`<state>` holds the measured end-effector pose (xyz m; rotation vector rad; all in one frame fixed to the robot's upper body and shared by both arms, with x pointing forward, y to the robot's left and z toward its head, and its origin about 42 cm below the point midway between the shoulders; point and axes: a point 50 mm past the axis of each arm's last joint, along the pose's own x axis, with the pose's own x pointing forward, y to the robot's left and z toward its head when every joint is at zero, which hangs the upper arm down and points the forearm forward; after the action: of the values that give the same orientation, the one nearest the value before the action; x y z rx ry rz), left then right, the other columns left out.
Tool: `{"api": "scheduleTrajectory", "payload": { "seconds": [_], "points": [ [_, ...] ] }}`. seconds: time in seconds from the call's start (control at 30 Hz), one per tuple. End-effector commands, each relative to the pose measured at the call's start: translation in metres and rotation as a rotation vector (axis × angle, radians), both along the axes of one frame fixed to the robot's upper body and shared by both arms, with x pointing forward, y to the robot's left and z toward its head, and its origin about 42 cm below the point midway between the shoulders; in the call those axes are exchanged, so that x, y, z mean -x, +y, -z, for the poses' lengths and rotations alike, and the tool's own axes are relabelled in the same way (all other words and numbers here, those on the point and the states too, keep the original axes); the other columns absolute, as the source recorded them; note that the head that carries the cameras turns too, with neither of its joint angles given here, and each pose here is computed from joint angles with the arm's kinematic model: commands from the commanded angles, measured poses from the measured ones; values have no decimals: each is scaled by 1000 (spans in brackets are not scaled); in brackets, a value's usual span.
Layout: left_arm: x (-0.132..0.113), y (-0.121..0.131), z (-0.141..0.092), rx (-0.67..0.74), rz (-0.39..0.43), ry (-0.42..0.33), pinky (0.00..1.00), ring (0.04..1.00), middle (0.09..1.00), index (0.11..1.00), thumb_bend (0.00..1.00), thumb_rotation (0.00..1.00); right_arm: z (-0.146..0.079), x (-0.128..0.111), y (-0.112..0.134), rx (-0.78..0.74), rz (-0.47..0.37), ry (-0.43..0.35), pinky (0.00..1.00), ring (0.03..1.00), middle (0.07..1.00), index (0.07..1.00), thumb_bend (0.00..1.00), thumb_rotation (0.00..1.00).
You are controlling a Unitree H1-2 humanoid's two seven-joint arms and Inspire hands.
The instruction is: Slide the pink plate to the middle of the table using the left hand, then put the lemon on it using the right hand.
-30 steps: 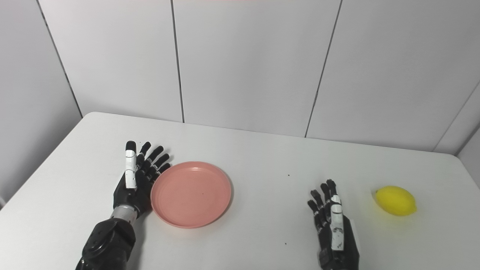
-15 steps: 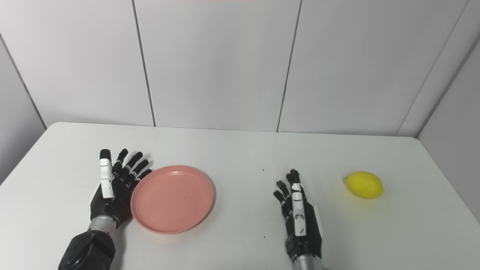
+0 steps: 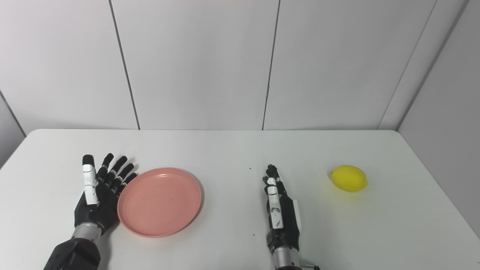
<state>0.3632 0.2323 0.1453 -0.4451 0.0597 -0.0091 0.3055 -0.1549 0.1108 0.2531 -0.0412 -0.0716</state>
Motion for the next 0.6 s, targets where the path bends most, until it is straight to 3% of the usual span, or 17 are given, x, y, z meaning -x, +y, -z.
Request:
{"api": "scheduleTrajectory", "payload": {
  "seconds": [0.0,0.23,0.57],
  "points": [
    [2,-1,4,9,25,34,905,912,938,1000,788,897,29,13,2,-18,53,131,983,924,930,894,791,877],
    [6,-9,8,-14,51,42,914,893,900,998,783,912,28,14,2,26,103,111,937,892,911,887,759,897],
    [7,-17,9,-11,69,38,927,905,916,996,774,898,25,15,3,28,206,54,847,820,857,928,617,842]
  ]
}}
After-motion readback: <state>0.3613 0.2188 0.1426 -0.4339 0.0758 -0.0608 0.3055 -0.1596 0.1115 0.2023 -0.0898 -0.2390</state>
